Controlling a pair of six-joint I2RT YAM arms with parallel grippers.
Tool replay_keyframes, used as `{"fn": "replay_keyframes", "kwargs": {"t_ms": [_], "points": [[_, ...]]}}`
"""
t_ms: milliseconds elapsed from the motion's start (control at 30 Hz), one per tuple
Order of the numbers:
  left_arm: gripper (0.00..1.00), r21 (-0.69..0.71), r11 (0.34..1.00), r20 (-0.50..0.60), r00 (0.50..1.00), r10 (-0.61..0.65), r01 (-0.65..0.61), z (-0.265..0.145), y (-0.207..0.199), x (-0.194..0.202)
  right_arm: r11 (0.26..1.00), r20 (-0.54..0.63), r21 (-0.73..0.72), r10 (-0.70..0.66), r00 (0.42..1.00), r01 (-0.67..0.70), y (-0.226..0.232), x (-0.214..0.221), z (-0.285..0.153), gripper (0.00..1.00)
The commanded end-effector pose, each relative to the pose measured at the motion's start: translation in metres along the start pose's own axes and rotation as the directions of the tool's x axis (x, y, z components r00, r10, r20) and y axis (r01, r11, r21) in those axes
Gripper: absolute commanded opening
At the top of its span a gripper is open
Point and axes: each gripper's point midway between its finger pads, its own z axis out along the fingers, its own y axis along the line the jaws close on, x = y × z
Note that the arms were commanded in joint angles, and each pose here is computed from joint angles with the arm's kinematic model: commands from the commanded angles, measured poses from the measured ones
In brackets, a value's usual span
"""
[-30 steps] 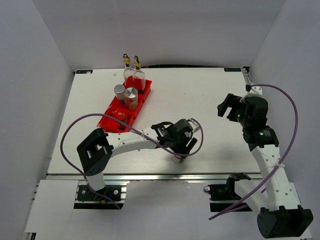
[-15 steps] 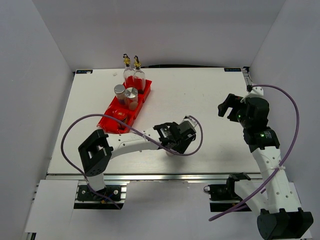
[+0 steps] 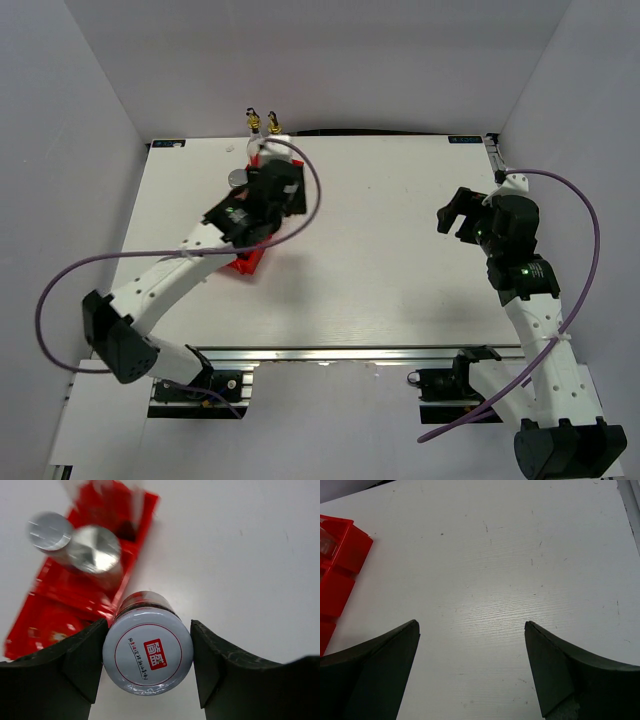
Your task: Organize the condiment bottles
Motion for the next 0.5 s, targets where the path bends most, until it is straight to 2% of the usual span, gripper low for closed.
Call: {"fn": "replay_keyframes", "kwargs": {"t_ms": [0, 133, 167, 233, 267, 333, 367, 467], "points": [[0.00, -0.086, 0.974, 0.290, 0.940, -0.178, 0.211, -0.047, 0.057, -0.095, 1.000, 0.054, 0.013, -0.003, 0.999, 0.002, -0.002, -0.013, -0.001, 0.89], [0.00, -0.227, 0.914, 0.350, 0.904, -0.245, 0.336, -0.049, 0.133, -0.104, 1.000, 0.064, 0.022, -0.007, 0.998, 0.005, -0.003, -0.015, -0.003, 0.89], [0.00, -0.278, 0.880, 0.371, 0.888, -0.271, 0.385, -0.048, 0.163, -0.104, 1.000, 0.068, 0.025, -0.006, 0.998, 0.004, -0.004, -0.016, -0.003, 0.89], [0.00, -0.317, 0.843, 0.398, 0.867, -0.299, 0.435, -0.053, 0.192, -0.102, 0.999, 0.073, 0.036, -0.008, 0.997, 0.005, -0.006, -0.017, -0.004, 0.89], [0.00, -0.366, 0.799, 0.409, 0.854, -0.322, 0.477, -0.051, 0.220, -0.093, 0.999, 0.074, 0.039, -0.006, 0.997, 0.003, -0.006, -0.018, -0.004, 0.90], [0.00, -0.344, 0.790, 0.407, 0.839, -0.361, 0.507, -0.047, 0.235, -0.086, 0.999, 0.077, 0.043, -0.006, 0.997, 0.003, -0.007, -0.018, -0.004, 0.90], [0.00, -0.362, 0.764, 0.414, 0.826, -0.381, 0.534, -0.045, 0.254, -0.080, 0.999, 0.074, 0.044, -0.008, 0.997, 0.005, -0.007, -0.018, -0.004, 0.89], [0.00, -0.315, 0.776, 0.342, 0.828, -0.445, 0.547, -0.017, 0.258, -0.054, 0.999, 0.065, 0.045, -0.006, 0.998, 0.003, -0.007, -0.016, -0.001, 0.89]]}}
